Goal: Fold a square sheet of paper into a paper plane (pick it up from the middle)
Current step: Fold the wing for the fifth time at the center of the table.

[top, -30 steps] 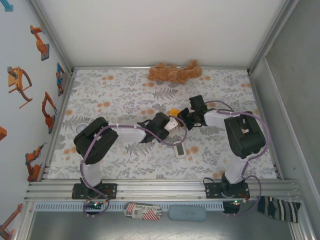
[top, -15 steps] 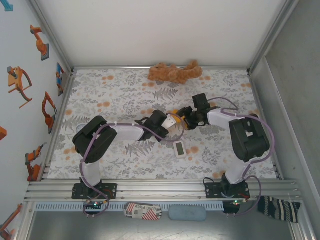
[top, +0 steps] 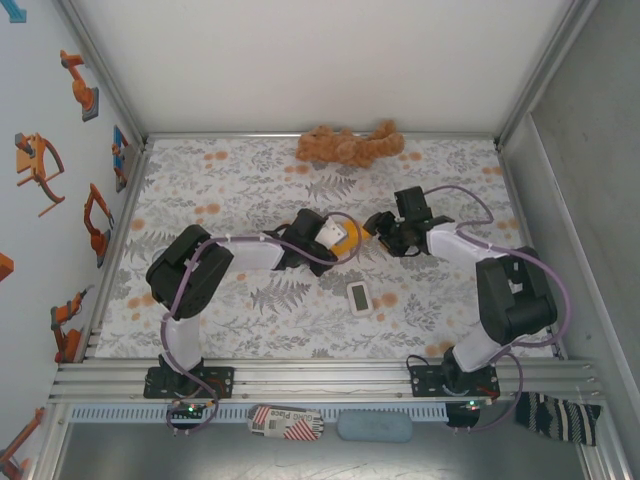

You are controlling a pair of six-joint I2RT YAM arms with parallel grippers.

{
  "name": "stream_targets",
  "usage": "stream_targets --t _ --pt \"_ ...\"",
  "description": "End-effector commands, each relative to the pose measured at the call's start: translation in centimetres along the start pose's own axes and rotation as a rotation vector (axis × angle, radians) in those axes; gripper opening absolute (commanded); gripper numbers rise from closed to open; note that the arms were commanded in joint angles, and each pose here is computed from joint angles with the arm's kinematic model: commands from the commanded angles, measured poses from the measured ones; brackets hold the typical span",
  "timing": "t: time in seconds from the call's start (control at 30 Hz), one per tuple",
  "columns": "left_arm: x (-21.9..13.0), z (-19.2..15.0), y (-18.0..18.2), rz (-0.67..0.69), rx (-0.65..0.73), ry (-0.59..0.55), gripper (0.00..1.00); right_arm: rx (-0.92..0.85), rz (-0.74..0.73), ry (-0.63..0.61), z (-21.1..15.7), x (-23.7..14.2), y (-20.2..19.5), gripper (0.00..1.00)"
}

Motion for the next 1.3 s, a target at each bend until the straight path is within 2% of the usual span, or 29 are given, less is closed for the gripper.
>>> stream_targets --t 0.0,0.23,0.37,0.67,1.27 --pt "1.6 -4.7 -1.6 -0.135 -0.101 0.184 0.18 -0.068 0.063 0.004 -0.3 0.0 0.0 0.56" --pt "1.8 -5.0 -1.7 -0.19 -0.163 0.215 0.18 -0.126 0.196 0.064 -1.3 1.0 -0.1 0.5" --pt "1.8 -5.1 -1.6 -0.228 -0.214 0.228 0.18 -0.179 0.191 0.096 -1.8 1.8 -0.6 0.5" --pt "1.8 -5.1 -1.3 -0.276 -0.349 0.274 0.16 -0.288 0.138 0.112 -2.4 3.1 -0.6 0.6" --pt "2.2 -5.3 -1.1 -0.321 -0.434 0.295 0.18 -0.338 0.046 0.168 -2.3 6.0 -0.4 0.61"
Point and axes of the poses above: each hand's point on the last joint's axis, 136 mm out from that joint toward the fingers, its own x axis out along the fingers, its own y axis along the line the jaws close on, z = x × y, the point moved 6 cm from there along -x, back along the fingers, and after that the axes turned 11 degrees about x, right-handed, at the moved point
